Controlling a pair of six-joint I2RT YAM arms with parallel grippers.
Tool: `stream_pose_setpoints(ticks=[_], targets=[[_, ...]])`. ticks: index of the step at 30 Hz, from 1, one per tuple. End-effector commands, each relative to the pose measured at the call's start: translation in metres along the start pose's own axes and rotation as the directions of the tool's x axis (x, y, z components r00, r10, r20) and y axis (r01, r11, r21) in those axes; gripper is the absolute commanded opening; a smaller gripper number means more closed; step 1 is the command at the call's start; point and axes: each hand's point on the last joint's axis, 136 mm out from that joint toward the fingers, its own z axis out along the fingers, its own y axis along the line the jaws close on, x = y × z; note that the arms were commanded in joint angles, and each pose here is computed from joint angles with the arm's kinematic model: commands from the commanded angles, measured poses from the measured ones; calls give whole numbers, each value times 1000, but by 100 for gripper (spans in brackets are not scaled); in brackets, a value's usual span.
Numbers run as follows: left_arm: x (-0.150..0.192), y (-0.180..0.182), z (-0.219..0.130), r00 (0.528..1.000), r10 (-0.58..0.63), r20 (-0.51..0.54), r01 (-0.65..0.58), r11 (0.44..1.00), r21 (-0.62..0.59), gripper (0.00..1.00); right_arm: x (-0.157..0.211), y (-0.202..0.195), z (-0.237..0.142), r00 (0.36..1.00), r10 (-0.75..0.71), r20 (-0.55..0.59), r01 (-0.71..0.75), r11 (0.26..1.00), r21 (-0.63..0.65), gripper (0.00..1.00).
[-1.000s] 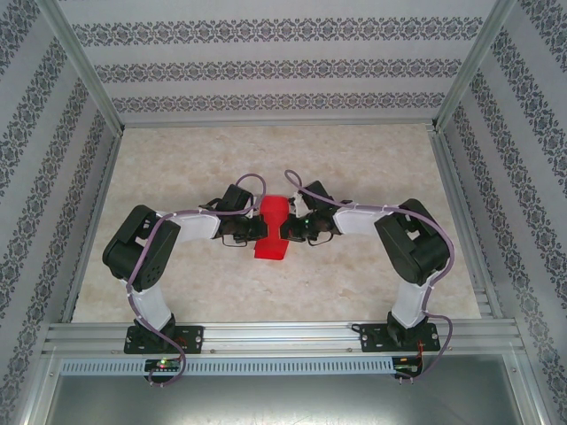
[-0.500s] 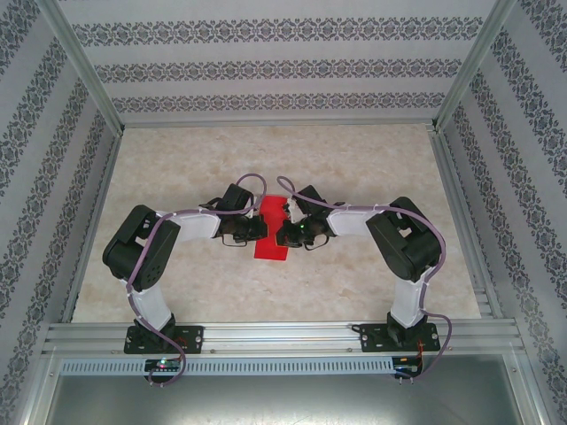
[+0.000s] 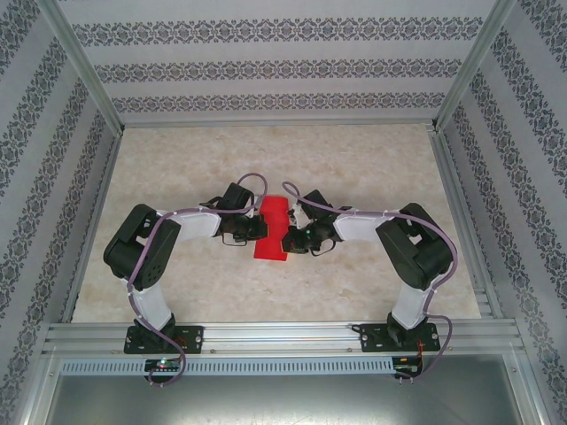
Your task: Fold a paper plane with a square sheet of paper (pick it up from the middle)
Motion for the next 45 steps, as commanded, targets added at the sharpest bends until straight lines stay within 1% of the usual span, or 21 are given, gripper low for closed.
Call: stream_pose_setpoints(ticks=[1, 4, 7, 9, 12, 14, 21, 24, 33, 39, 42, 45], targets=[[48, 64, 11, 983, -101, -150, 67, 974, -217, 9, 4, 12, -7, 1000, 16, -3, -16, 999, -30, 0], [47, 62, 12, 984, -100, -150, 67, 975, -211, 9, -16, 31, -14, 998, 1, 61, 4, 997, -73, 0], [46, 62, 11, 984, -100, -147, 67, 975, -212, 9, -21, 36, -6, 999, -12, 50, 15, 997, -78, 0], [46, 62, 10, 984, -100, -146, 67, 975, -211, 9, -18, 32, 3, 1000, -14, 25, 15, 998, -62, 0], [46, 61, 11, 984, -99, -149, 67, 976, -208, 9, -8, 21, 14, 1000, -23, -16, 23, 1000, -5, 0], [45, 60, 10, 984, -98, -149, 66, 977, -205, 9, -3, 17, 19, 999, -22, -34, 22, 1000, 2, 0], [41, 58, 9, 985, -92, -146, 61, 977, -205, 9, 18, -10, 22, 998, -4, -70, 9, 998, 62, 0], [41, 58, 8, 985, -93, -143, 62, 976, -209, 9, 28, -15, 22, 997, 9, -81, -4, 998, 59, 0], [42, 61, 7, 985, -93, -147, 60, 974, -219, 9, 51, -30, 11, 996, 51, -78, -46, 997, 65, 0], [44, 62, 7, 983, -95, -155, 59, 974, -218, 9, 65, -43, 11, 993, 83, -87, -78, 995, 64, 0], [44, 61, 5, 984, -86, -154, 51, 975, -217, 9, 62, -40, 5, 994, 78, -77, -73, 996, 58, 0], [43, 60, 3, 985, -73, -157, 37, 975, -218, 9, 42, -18, -14, 998, 59, -17, -60, 998, -3, 0]])
